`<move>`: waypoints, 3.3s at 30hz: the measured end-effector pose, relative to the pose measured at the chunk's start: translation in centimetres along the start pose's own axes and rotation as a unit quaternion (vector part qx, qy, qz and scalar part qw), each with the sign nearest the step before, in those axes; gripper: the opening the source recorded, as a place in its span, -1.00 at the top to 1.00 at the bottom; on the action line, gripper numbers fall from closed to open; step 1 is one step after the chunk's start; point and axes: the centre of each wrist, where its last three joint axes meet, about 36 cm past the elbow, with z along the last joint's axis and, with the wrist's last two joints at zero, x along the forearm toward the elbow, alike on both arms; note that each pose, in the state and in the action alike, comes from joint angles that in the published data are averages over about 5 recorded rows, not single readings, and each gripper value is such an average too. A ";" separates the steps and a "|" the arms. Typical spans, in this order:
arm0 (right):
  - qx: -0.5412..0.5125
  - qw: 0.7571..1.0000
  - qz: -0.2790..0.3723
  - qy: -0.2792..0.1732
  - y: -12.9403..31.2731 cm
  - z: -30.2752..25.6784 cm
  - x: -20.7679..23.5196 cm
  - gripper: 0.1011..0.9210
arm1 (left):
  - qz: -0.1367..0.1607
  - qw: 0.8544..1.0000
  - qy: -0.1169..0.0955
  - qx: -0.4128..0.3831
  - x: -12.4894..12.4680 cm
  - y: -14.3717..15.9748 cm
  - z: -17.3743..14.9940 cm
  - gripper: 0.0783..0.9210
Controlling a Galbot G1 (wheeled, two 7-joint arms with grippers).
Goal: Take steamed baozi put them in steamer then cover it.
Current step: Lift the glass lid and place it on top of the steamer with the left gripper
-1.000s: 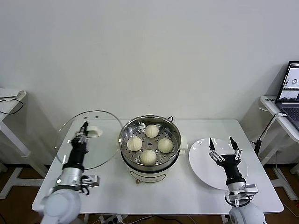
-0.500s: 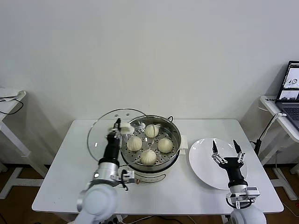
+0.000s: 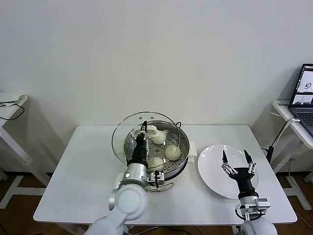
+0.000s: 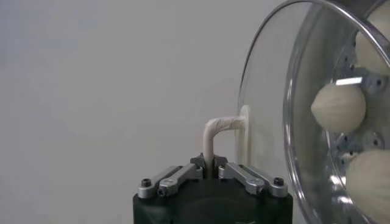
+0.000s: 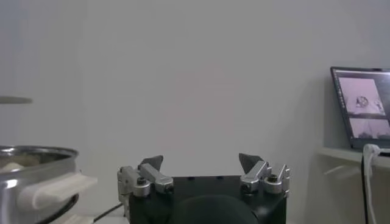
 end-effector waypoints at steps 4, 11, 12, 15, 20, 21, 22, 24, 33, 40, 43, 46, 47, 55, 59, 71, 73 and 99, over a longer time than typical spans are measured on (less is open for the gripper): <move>0.003 1.000 0.001 0.001 0.0 0.1 0.2 -0.76 | 0.005 1.000 -0.001 -0.001 -0.6 -0.6 -1.2 0.75; 0.006 1.000 0.000 0.003 0.0 0.2 0.4 -0.76 | 0.015 1.000 0.000 0.001 -1.4 -1.6 -2.7 0.75; 0.006 1.000 0.000 0.003 0.0 0.2 0.4 -0.76 | 0.016 1.000 0.001 0.002 -1.5 -1.7 -2.9 0.75; 0.007 1.000 0.000 0.003 0.0 0.3 0.4 -0.76 | 0.019 1.000 0.003 0.004 -1.8 -2.1 -3.3 0.75; 0.008 1.000 -0.001 0.003 0.0 0.4 0.5 -0.76 | 0.023 1.000 0.008 0.008 -2.0 -2.7 -3.8 0.75; 0.008 1.000 -0.001 0.003 0.0 0.5 0.5 -0.76 | 0.023 1.000 0.009 0.009 -2.1 -2.8 -3.9 0.75; 0.008 1.000 -0.001 0.003 0.0 0.5 0.5 -0.76 | 0.024 1.000 0.010 0.010 -2.1 -2.9 -4.0 0.75; 0.007 1.000 -0.002 0.004 0.1 0.5 0.5 -0.76 | 0.025 1.000 0.011 0.011 -2.2 -3.1 -4.1 0.75; 0.008 1.000 -0.005 0.004 0.2 0.6 0.3 -0.76 | 0.031 0.999 0.018 0.011 -2.4 -3.9 -4.3 0.75; 0.009 1.000 -0.006 0.005 0.2 0.8 0.2 -0.76 | 0.037 0.999 0.019 0.011 -2.3 -4.5 -4.4 0.75; 0.009 1.000 -0.007 0.006 0.2 0.9 0.1 -0.76 | 0.038 0.999 0.019 0.012 -2.2 -4.7 -4.5 0.75; 0.010 1.000 -0.008 0.006 0.2 0.9 0.1 -0.76 | 0.038 0.999 0.019 0.012 -2.2 -4.6 -4.5 0.75; 0.010 1.000 -0.008 0.006 0.2 0.9 0.0 -0.76 | 0.038 0.999 0.019 0.012 -2.2 -4.6 -4.5 0.75; 0.012 1.000 -0.010 0.007 0.2 1.0 -0.1 -0.76 | 0.037 0.999 0.016 0.013 -1.9 -4.6 -4.9 0.75; 0.012 1.000 -0.011 0.007 0.2 1.0 0.0 -0.76 | 0.036 0.999 0.016 0.010 -2.0 -4.7 -4.8 0.75; 0.014 1.000 -0.013 0.007 0.1 0.9 0.0 -0.76 | 0.034 0.999 0.012 -0.001 -2.0 -5.2 -4.5 0.71; 0.015 1.000 -0.014 0.007 0.0 0.9 0.0 -0.76 | 0.033 0.999 0.011 -0.001 -2.0 -5.1 -4.5 0.62; 0.018 1.000 -0.024 0.001 -0.2 0.5 -0.5 -0.76 | 0.004 0.999 0.001 0.052 4.5 -0.9 -1.4 -0.76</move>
